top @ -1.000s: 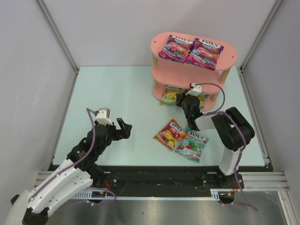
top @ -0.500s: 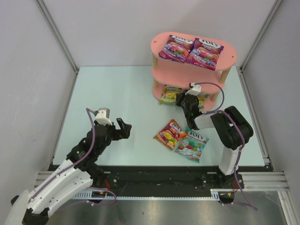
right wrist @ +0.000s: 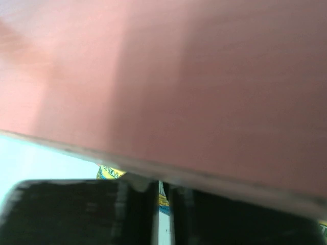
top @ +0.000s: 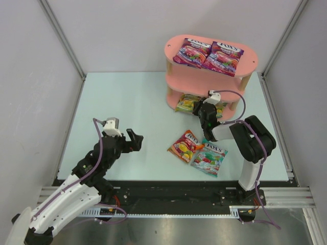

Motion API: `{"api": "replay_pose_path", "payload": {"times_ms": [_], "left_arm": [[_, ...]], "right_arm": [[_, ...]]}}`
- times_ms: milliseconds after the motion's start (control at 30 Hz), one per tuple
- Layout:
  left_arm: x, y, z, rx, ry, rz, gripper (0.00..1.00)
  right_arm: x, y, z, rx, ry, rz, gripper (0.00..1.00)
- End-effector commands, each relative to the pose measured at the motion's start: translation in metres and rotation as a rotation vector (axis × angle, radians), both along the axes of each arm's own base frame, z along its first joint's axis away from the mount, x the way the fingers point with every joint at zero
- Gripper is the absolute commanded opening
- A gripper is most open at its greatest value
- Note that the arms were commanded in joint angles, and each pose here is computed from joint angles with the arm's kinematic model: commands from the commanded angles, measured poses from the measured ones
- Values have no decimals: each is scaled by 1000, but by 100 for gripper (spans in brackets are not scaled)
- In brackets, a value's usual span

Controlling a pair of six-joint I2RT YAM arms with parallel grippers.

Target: Place and organize the candy bags onto the shelf

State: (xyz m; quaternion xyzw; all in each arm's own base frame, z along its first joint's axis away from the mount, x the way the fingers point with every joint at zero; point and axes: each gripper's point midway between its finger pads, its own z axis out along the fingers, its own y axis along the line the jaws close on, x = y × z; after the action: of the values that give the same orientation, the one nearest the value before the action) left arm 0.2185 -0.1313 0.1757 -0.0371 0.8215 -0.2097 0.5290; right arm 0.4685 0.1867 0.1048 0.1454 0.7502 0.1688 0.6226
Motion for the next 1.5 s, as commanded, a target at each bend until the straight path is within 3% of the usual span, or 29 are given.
{"api": "replay_pose_path", "payload": {"times_ms": [0,133,300,533,933,1233,1333,1433,1467], "left_arm": [[0,0,2,-5,-9,-7,100],[0,-1,3,-10,-12,-9,100],[0,-1,3,-17,-10,-10,100],[-1,-1,5,-32,-9,-5,100],[-2,-5,4,-59,4,-12,100],[-1,-25,-4,-82,31,-87,100],[0,-29,-6,-89,37,-97,100],[3,-32,-8,-95,39,-101,100],[3,-33,-9,-97,41,-103,100]], "right_arm": [[19,-19,55,106,-162,-83,18],[18,-18,57,92,-158,-68,44],[13,-14,60,69,-145,-39,54],[-6,-1,59,54,-136,30,58],[-58,3,97,16,-171,120,65],[-145,24,70,-70,82,376,67],[-184,18,51,-41,224,347,68],[-218,8,34,26,346,223,69],[-220,-7,31,21,342,110,73]]}}
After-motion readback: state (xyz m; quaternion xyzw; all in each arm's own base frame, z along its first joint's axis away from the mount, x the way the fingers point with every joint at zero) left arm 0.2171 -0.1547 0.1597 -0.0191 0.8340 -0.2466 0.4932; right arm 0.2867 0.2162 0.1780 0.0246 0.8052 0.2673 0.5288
